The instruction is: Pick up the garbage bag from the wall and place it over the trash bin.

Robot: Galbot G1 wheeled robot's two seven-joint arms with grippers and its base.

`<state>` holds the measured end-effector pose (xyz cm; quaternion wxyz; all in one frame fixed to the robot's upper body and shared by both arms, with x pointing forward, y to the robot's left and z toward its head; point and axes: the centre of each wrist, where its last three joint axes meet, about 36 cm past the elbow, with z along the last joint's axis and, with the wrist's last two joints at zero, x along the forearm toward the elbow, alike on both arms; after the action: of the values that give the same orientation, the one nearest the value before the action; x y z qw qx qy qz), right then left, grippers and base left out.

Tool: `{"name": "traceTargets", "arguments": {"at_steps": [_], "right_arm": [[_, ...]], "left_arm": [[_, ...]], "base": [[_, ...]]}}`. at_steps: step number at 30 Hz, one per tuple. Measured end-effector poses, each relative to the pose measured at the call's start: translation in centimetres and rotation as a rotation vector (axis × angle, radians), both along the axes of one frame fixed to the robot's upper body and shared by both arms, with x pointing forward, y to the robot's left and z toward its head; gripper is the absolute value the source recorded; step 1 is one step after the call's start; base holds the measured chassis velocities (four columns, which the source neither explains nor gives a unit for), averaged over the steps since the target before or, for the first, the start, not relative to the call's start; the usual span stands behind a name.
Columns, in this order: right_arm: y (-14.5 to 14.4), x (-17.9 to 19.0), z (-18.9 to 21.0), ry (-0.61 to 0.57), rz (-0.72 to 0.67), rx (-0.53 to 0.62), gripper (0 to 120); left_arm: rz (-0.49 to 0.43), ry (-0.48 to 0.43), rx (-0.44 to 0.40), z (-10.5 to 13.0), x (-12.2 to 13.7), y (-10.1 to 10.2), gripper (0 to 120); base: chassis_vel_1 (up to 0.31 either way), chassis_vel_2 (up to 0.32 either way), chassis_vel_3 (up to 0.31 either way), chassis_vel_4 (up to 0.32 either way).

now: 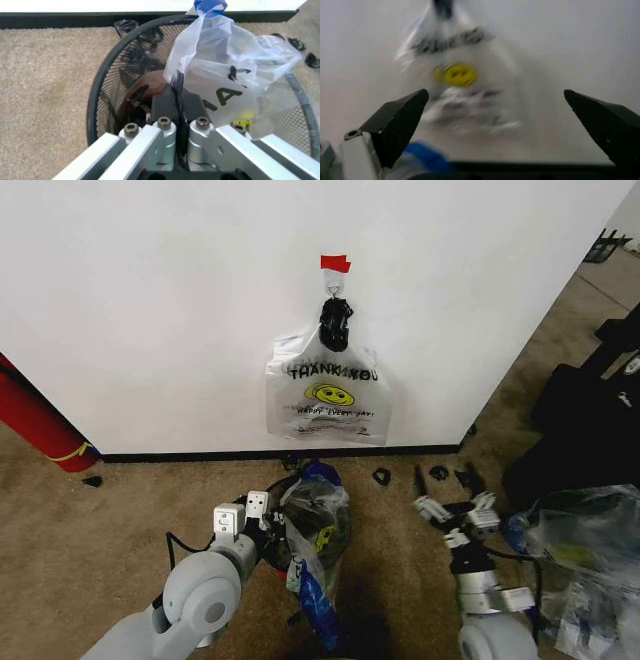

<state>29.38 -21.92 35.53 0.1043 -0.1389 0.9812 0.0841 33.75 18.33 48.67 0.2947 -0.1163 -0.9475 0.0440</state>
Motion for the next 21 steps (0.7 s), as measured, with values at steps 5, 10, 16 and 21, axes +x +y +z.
{"name": "traceTargets", "arguments": {"at_steps": [5, 10, 16, 21], "right_arm": [[2.5, 0.2, 0.5, 0.122, 0.174, 0.016, 100], [4.6, 1.4, 0.5, 0.231, 0.28, -0.006, 100], [5.3, 1.9, 1.1, 0.4, 0.258, -0.044, 100], [5.8, 2.2, 2.0, 0.571, 0.251, 0.027, 99]], "left_arm": [[0.001, -0.003, 0.007, 0.0, -0.4, 0.1, 0], [-0.003, -0.006, 0.018, -0.3, -0.6, 0.2, 0], [0.003, -0.009, 0.022, -0.4, -0.7, 0.4, 0], [0.008, -0.009, 0.027, -0.6, -0.7, 0.4, 0]], "base": [[0.0, 0.0, 0.0, 0.0], [0.0, 0.0, 0.0, 0.0], [0.0, 0.0, 0.0, 0.0], [0.0, 0.0, 0.0, 0.0]]}}
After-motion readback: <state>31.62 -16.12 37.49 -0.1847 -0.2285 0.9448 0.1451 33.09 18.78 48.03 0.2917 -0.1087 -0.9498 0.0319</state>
